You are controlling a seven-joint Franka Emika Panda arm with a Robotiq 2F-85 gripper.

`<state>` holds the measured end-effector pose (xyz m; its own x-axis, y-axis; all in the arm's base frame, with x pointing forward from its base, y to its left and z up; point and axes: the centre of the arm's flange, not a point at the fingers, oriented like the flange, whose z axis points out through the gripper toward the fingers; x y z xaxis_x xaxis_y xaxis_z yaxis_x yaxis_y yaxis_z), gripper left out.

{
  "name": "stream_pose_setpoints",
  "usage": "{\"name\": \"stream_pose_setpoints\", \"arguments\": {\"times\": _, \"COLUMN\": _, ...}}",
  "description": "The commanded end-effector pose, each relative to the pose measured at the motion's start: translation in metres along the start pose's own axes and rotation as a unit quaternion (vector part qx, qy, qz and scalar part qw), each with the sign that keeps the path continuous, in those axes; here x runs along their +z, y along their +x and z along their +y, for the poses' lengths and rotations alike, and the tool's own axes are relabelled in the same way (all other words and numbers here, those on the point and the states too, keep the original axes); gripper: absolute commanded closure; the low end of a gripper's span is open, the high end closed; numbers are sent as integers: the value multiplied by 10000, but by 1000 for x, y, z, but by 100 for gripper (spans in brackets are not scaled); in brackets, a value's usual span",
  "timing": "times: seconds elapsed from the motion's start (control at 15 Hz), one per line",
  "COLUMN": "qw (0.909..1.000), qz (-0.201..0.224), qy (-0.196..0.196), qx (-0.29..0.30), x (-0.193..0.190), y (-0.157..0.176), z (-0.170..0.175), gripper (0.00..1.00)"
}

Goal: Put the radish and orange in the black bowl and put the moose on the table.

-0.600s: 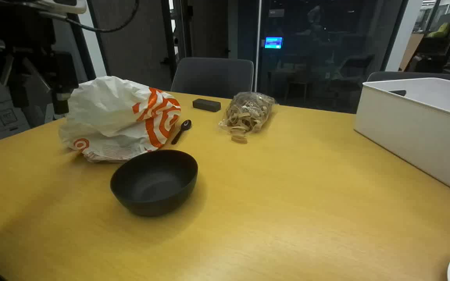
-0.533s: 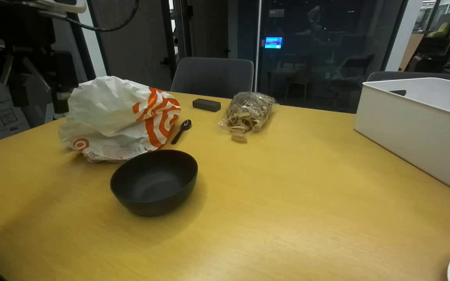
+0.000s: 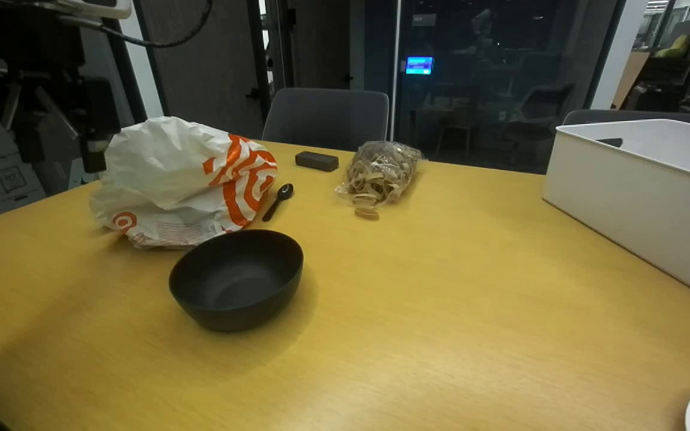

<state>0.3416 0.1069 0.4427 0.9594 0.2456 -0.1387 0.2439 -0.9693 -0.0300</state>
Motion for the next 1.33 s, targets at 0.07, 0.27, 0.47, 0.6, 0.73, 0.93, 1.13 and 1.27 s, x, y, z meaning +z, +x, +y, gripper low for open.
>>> {"name": "stream_pose_setpoints", "arguments": {"times": 0.07, "qw": 9987, "qz": 505, "qy": 0, "qx": 57, "x": -10, "y": 24, "z": -32, "gripper": 0}}
{"name": "stream_pose_setpoints", "arguments": {"times": 0.27, "qw": 9961, "qz": 748, "qy": 240, "qx": 398, "x": -9, "y": 44, "z": -51, "gripper": 0}}
{"name": "stream_pose_setpoints", "arguments": {"times": 0.47, "qw": 9895, "qz": 1192, "qy": 21, "qx": 817, "x": -1, "y": 67, "z": -64, "gripper": 0}}
{"name": "stream_pose_setpoints", "arguments": {"times": 0.6, "qw": 9818, "qz": 1612, "qy": -347, "qx": 943, "x": 2, "y": 76, "z": -68, "gripper": 0}}
{"name": "stream_pose_setpoints", "arguments": {"times": 0.73, "qw": 9733, "qz": 1939, "qy": -832, "qx": 902, "x": 5, "y": 81, "z": -71, "gripper": 0}}
{"name": "stream_pose_setpoints", "arguments": {"times": 0.93, "qw": 9579, "qz": 2205, "qy": -1636, "qx": 838, "x": 7, "y": 81, "z": -75, "gripper": 0}}
{"name": "stream_pose_setpoints", "arguments": {"times": 1.13, "qw": 9384, "qz": 2395, "qy": -2370, "qx": 764, "x": 9, "y": 82, "z": -80, "gripper": 0}}
{"name": "stream_pose_setpoints", "arguments": {"times": 1.27, "qw": 9383, "qz": 2314, "qy": -2490, "qx": 637, "x": 13, "y": 84, "z": -83, "gripper": 0}}
